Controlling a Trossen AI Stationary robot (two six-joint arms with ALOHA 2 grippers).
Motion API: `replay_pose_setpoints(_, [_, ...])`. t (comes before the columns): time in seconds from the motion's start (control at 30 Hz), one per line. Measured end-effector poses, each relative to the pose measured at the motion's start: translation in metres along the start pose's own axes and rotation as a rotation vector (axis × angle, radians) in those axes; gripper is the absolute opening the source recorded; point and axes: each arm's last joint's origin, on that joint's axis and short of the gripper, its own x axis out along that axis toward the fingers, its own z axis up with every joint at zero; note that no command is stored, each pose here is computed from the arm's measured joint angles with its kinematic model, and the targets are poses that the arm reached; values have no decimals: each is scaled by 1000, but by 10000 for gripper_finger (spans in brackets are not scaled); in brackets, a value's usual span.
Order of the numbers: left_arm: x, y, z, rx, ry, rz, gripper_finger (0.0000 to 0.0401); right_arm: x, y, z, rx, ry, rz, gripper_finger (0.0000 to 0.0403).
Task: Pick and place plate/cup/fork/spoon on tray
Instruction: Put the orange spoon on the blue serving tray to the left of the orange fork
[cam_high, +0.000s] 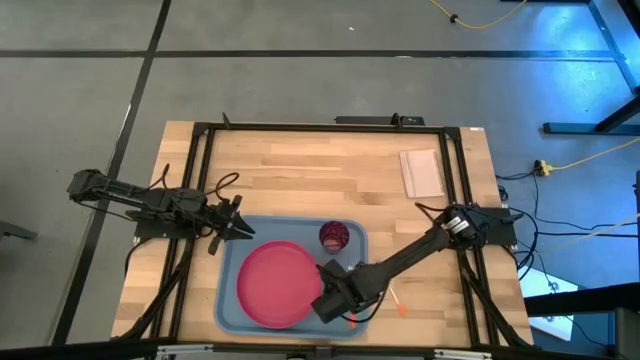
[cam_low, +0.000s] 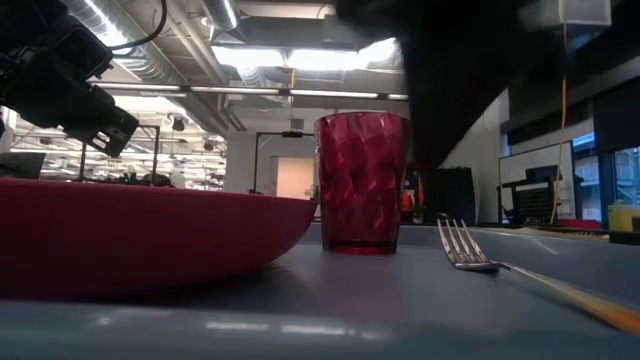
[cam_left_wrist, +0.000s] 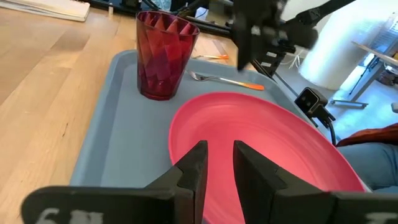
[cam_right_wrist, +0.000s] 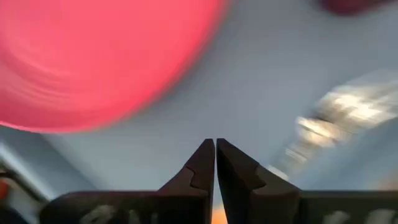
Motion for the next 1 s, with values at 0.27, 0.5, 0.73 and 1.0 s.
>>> replay_pose_setpoints(0.27, [0,0,0,0,0,0,69,-65,-17,-34,145,-90,-258,23])
replay_pose_setpoints(0.5, [0,0,1,1,-5,5,69,-33,-42,-65,194,6,-451,23])
replay_pose_setpoints(0.73, [0,0,0,0,-2,7,69,-11,-61,-76,132,195,-583,23])
replay_pose_setpoints(1.0, [0,0,0,0,-2,7,69,-33,-77,-71,-8,55,-543,23])
